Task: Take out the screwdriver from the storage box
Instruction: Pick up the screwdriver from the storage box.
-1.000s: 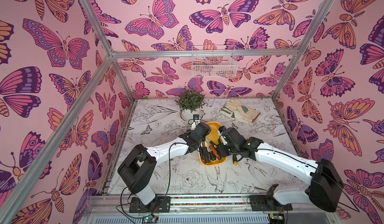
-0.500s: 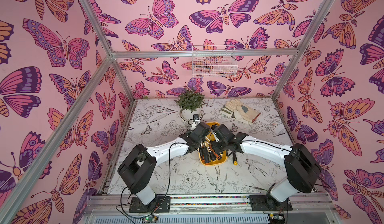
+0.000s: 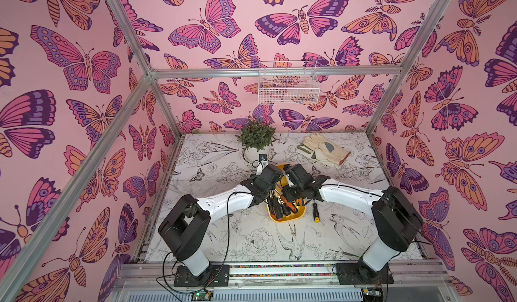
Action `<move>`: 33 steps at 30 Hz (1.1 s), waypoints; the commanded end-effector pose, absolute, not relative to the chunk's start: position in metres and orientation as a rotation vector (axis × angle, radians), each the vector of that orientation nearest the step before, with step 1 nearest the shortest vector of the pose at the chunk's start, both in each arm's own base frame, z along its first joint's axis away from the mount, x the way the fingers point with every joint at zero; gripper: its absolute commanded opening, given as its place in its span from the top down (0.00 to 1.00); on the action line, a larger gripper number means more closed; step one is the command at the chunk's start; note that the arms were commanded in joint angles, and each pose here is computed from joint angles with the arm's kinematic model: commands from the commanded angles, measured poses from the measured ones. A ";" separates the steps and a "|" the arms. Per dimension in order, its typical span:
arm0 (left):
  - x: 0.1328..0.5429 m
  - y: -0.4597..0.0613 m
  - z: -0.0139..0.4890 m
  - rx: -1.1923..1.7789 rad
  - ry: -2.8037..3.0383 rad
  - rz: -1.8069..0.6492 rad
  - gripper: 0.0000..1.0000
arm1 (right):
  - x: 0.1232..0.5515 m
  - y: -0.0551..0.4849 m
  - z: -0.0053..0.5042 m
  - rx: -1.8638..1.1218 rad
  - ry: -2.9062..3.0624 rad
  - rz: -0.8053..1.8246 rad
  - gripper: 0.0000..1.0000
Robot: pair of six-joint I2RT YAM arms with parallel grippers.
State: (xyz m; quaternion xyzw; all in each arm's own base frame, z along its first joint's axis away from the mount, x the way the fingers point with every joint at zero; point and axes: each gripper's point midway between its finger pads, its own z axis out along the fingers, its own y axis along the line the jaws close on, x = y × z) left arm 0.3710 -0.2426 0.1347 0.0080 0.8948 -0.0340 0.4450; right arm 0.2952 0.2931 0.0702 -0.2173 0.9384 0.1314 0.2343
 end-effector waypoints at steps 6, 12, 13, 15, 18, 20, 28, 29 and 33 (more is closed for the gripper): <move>0.374 -0.251 0.147 0.014 2.177 -0.144 1.00 | 0.306 0.294 0.052 -0.625 2.592 0.307 0.60; 0.374 -0.251 0.148 0.014 2.176 -0.147 1.00 | 0.309 0.294 0.043 -0.630 2.605 0.277 0.61; 0.374 -0.251 0.147 0.013 2.176 -0.146 1.00 | 0.310 0.293 0.041 -0.627 2.605 0.274 0.62; 0.374 -0.251 0.147 0.014 2.178 -0.148 1.00 | 0.310 0.293 0.038 -0.624 2.608 0.269 0.64; 0.374 -0.250 0.147 0.010 2.177 -0.154 1.00 | 0.310 0.294 0.034 -0.632 2.614 0.265 0.67; 0.374 -0.250 0.147 0.009 2.177 -0.158 1.00 | 0.311 0.294 0.031 -0.631 2.615 0.260 0.67; 0.374 -0.249 0.147 0.005 2.176 -0.163 1.00 | 0.314 0.294 0.019 -0.597 2.634 0.241 0.81; 0.374 -0.249 0.147 0.006 2.177 -0.163 1.00 | 0.314 0.293 0.019 -0.588 2.636 0.242 0.85; 0.374 -0.248 0.146 0.000 2.177 -0.166 1.00 | 0.314 0.292 0.020 -0.571 2.631 0.242 0.98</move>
